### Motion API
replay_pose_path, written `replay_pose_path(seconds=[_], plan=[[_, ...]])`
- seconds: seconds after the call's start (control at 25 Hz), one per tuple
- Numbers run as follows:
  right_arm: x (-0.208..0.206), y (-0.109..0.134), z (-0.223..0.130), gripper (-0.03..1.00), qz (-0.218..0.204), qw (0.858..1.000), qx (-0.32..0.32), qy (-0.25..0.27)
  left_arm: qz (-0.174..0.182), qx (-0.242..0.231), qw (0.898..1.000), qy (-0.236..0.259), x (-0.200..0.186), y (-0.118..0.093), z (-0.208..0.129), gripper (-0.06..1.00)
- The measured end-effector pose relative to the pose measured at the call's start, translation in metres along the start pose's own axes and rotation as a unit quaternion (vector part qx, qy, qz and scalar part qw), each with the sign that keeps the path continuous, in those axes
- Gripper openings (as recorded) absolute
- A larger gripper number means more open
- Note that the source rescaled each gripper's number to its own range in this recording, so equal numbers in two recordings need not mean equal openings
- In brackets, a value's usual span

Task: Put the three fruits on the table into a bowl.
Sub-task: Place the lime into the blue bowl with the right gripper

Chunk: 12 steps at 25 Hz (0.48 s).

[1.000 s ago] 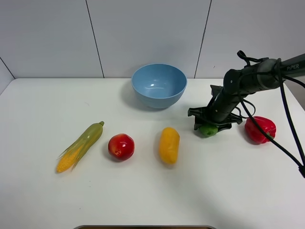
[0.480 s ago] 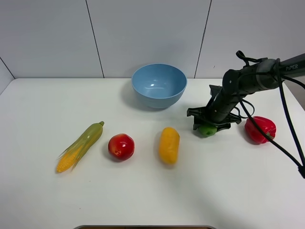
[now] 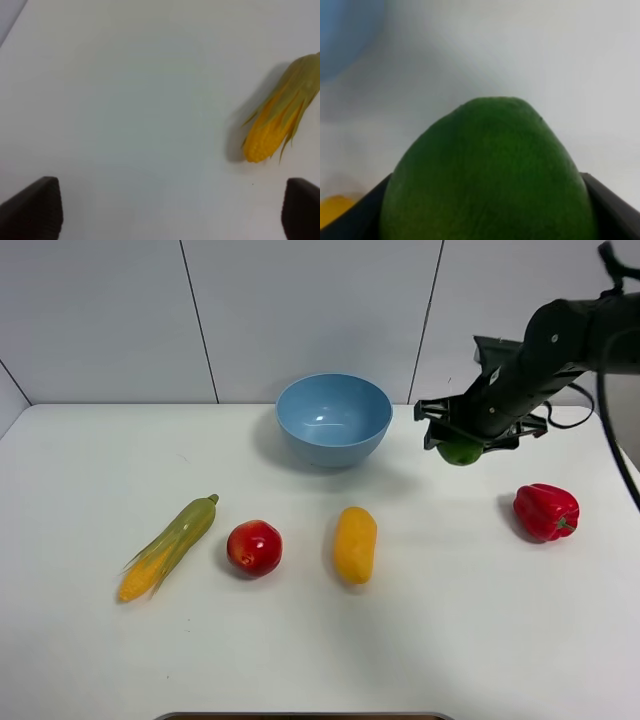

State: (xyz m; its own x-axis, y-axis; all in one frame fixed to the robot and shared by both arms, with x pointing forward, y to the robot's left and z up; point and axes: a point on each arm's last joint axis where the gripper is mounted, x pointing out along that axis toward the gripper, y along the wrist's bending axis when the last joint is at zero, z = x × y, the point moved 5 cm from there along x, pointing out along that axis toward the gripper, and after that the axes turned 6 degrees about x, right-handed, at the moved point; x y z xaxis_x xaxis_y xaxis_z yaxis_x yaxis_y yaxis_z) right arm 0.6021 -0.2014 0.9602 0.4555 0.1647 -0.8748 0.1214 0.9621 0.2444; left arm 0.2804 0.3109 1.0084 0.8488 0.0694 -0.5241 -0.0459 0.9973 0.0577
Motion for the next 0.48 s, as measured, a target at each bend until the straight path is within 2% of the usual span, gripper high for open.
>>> replay_pose_path(seconds=[0.24, 0.48], plan=[[-0.046, 0.025, 0.009, 0.17, 0.039, 0.997, -0.043, -0.061, 0.000, 0.000, 1.000, 0.000, 0.000, 0.000, 0.000, 0.70], [-0.061, 0.071, 0.030, 0.17, 0.084, 0.987, -0.084, -0.112, 0.000, 0.000, 1.000, 0.000, 0.000, 0.000, 0.000, 0.70]])
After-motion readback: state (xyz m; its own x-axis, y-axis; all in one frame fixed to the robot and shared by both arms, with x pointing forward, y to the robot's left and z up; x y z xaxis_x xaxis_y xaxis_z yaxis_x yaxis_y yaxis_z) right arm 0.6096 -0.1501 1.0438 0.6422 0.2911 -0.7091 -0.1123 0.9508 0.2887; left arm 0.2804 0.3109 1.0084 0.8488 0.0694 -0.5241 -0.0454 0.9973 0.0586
